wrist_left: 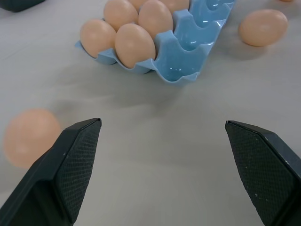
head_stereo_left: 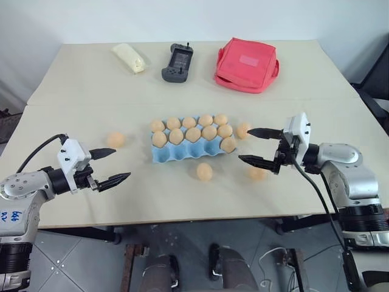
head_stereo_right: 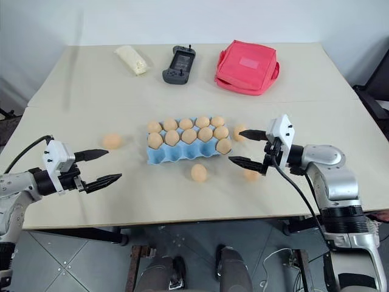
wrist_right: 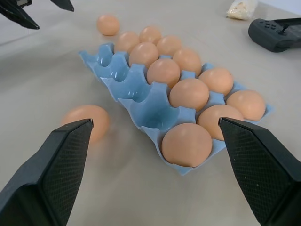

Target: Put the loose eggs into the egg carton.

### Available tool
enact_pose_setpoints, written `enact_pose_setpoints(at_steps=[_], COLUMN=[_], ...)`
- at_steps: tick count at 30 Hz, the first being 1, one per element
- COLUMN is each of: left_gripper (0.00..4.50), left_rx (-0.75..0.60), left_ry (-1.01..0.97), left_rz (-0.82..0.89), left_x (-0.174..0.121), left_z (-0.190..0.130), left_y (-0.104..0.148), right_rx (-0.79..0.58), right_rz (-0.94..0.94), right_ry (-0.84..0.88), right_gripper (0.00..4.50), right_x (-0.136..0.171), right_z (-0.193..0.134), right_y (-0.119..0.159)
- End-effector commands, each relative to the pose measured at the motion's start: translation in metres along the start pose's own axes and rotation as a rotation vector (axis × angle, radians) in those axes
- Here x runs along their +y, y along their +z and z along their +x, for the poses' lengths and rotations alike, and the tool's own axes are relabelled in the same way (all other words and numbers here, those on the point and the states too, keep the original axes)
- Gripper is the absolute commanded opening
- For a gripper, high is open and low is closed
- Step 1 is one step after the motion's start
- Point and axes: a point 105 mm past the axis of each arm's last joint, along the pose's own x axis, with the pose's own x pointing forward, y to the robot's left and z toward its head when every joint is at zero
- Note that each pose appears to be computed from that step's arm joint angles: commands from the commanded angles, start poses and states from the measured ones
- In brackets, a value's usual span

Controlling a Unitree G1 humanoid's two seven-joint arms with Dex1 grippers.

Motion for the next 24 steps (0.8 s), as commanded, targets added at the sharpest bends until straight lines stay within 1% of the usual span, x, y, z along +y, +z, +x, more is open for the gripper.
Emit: enact_pose_setpoints(at_steps=[1,3,5,7,11,14,16,18,20,24], left_gripper=[4.49,4.49,4.49,4.49,4.49,4.49,4.49,4.49,4.49,4.49], left_rx=[-0.006,-0.012,-0.056,-0.091,-0.101,-0.111,-0.101,-0.130,-0.155,-0.177], left_ry=[-0.016,-0.017,-0.066,-0.114,-0.231,-0.281,-0.325,-0.340,-0.353,-0.361], left_rz=[0.044,0.039,0.066,0.077,0.129,0.142,0.158,0.108,0.076,0.074], left_x=[-0.003,-0.004,-0.013,-0.022,-0.042,-0.050,-0.056,-0.059,-0.061,-0.059], left_z=[0.003,0.004,0.010,0.013,0.031,0.039,0.046,0.057,0.064,0.068], left_y=[0.006,0.007,0.017,0.023,0.030,0.032,0.027,0.028,0.030,0.035], right_rx=[-0.017,-0.012,-0.021,-0.024,0.027,0.055,0.082,0.117,0.109,0.101], right_rz=[-0.042,-0.053,-0.039,-0.025,0.012,0.044,0.074,0.086,0.094,0.111], right_ry=[-0.014,-0.044,-0.153,-0.222,-0.345,-0.381,-0.379,-0.358,-0.365,-0.357], right_gripper=[4.50,4.50,4.50,4.50,4.50,4.50,4.50,4.50,4.50,4.50], right_x=[0.001,-0.003,-0.013,-0.018,-0.009,0.002,0.013,0.023,0.024,0.016], right_z=[-0.004,-0.009,-0.027,-0.041,-0.077,-0.091,-0.096,-0.096,-0.092,-0.080], right_y=[0.007,0.006,0.006,0.005,-0.014,-0.025,-0.036,-0.050,-0.056,-0.060])
